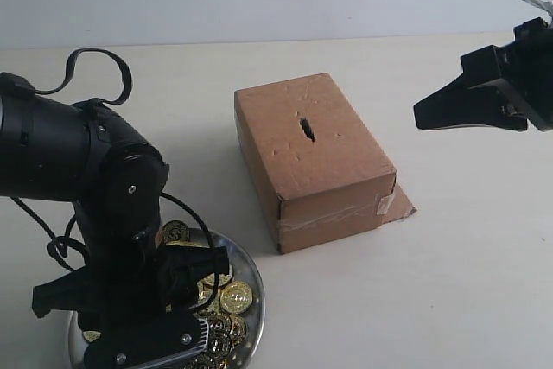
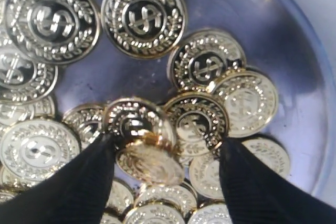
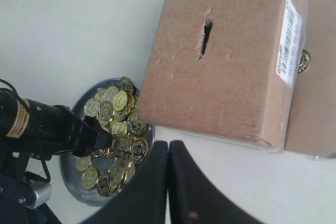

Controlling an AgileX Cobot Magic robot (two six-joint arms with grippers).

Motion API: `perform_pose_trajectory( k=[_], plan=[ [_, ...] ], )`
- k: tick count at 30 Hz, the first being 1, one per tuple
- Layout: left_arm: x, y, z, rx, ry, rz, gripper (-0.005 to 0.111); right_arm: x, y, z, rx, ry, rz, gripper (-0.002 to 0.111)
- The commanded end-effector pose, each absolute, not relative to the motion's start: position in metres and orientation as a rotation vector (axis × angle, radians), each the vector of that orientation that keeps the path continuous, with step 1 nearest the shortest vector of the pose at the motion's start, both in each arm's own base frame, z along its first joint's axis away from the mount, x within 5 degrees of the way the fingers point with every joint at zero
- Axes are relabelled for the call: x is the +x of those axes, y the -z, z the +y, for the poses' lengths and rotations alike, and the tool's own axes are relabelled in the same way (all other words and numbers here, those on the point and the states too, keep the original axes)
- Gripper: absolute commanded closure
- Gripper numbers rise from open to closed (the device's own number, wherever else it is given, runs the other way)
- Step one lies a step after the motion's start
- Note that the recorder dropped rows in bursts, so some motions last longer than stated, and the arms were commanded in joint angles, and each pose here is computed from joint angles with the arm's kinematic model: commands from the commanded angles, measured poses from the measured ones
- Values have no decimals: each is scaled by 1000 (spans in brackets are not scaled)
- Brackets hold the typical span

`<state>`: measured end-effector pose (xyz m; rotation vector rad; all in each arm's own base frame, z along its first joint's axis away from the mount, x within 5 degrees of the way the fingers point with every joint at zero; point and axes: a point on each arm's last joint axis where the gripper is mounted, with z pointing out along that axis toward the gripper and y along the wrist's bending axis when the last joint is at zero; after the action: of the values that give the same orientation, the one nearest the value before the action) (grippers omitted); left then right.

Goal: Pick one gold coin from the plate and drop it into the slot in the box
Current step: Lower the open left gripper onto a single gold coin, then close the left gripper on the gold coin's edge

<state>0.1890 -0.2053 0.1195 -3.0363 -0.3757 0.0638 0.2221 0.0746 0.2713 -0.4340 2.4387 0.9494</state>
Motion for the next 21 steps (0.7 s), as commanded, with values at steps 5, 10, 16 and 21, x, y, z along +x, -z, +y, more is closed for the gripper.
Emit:
perform_pose_trajectory(
  k=[5, 10, 16, 21],
  plan=[
    [192, -114, -208, -3061, -9, -372, 49, 221, -271, 75, -432, -961, 2431, 108],
    [192, -114, -208, -3060, -9, -375, 49, 221, -271, 75, -432, -961, 2431, 108],
    [192, -114, -208, -3062, -7, -376, 49, 221, -271, 75, -432, -961, 2431, 108],
    [192, -114, -208, -3065, -5, -370, 61, 221, -271, 75, -434, -960, 2431, 108]
  ],
)
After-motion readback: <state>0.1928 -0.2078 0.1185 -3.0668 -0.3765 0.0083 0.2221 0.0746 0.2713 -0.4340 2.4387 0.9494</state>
